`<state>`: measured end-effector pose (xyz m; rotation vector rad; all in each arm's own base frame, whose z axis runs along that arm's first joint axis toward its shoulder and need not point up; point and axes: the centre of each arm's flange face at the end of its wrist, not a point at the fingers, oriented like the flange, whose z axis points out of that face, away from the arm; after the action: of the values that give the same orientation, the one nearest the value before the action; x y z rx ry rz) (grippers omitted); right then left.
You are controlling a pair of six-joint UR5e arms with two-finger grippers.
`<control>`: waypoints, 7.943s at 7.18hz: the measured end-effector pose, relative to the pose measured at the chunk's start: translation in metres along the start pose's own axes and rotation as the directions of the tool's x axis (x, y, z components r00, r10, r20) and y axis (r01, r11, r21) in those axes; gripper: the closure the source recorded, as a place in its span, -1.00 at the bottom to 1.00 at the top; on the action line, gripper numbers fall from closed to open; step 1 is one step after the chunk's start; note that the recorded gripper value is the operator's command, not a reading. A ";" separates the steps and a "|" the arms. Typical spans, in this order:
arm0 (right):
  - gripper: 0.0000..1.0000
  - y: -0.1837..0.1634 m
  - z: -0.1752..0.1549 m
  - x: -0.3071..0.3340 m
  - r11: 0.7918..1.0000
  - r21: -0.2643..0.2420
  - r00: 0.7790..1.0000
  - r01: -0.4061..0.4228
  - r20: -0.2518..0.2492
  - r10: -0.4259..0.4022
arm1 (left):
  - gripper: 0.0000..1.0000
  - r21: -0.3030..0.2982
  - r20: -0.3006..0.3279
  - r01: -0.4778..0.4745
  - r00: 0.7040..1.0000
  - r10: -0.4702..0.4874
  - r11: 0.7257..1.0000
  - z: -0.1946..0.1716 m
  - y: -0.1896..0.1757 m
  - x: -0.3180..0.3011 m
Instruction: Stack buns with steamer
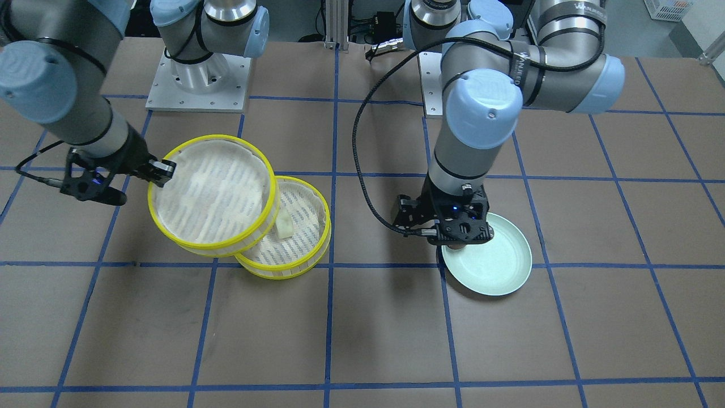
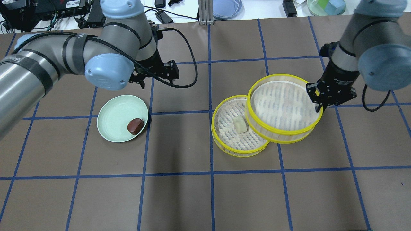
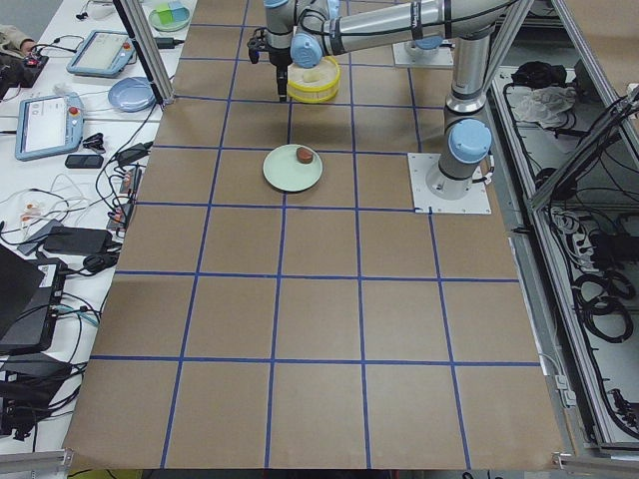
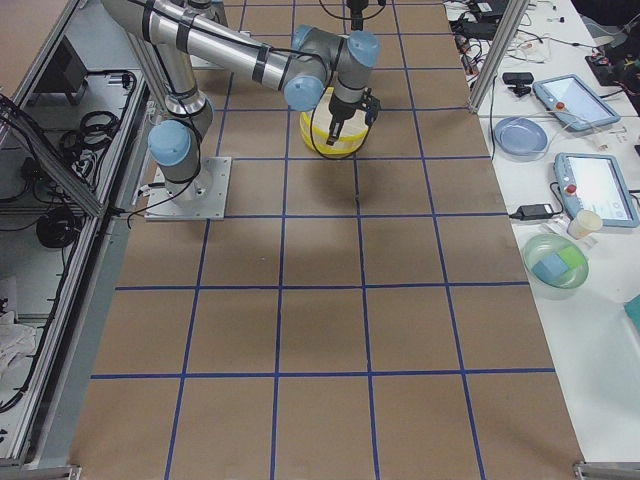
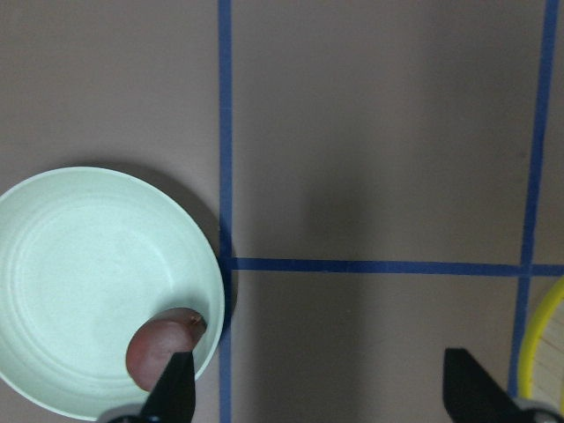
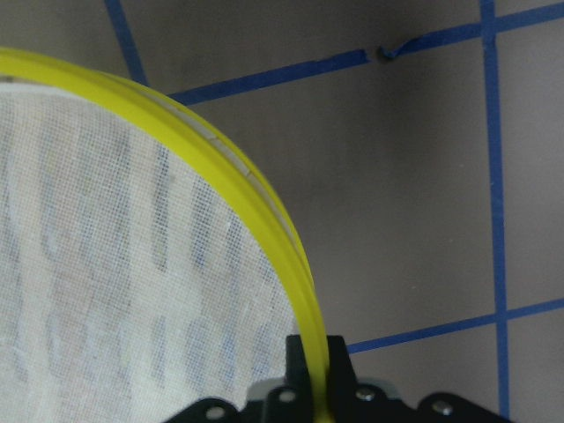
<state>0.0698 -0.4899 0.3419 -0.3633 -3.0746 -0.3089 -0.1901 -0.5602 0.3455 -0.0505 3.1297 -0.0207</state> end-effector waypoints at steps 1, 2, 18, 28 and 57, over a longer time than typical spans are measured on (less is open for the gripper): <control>1.00 0.013 0.002 -0.029 1.000 0.010 1.000 -0.027 -0.010 0.027 | -0.99 -0.023 0.004 -0.019 1.000 0.019 1.000 0.010 -0.002 -0.022; 1.00 0.023 0.006 -0.049 0.998 0.031 0.999 -0.053 -0.012 0.053 | -0.99 -0.039 0.003 -0.027 1.000 0.027 0.999 0.020 -0.002 -0.040; 1.00 0.033 0.068 -0.088 0.988 0.116 0.993 -0.105 -0.034 0.110 | 1.00 -0.289 -0.053 0.067 0.995 -0.086 0.955 0.156 0.017 -0.106; 0.36 0.031 0.071 -0.088 0.990 0.100 0.994 -0.099 -0.044 0.104 | 1.00 -0.010 -0.044 0.064 0.997 -0.064 0.998 0.009 -0.009 -0.091; -1.00 0.086 -0.190 -0.069 0.951 0.284 0.990 0.119 0.034 -0.134 | -0.98 0.081 -0.127 0.269 0.958 -0.258 0.960 -0.008 0.132 0.234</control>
<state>0.1583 -0.4614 0.5413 -0.1646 -3.1361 0.1394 -0.4287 -0.4354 0.3486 -0.4829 3.2041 -0.1844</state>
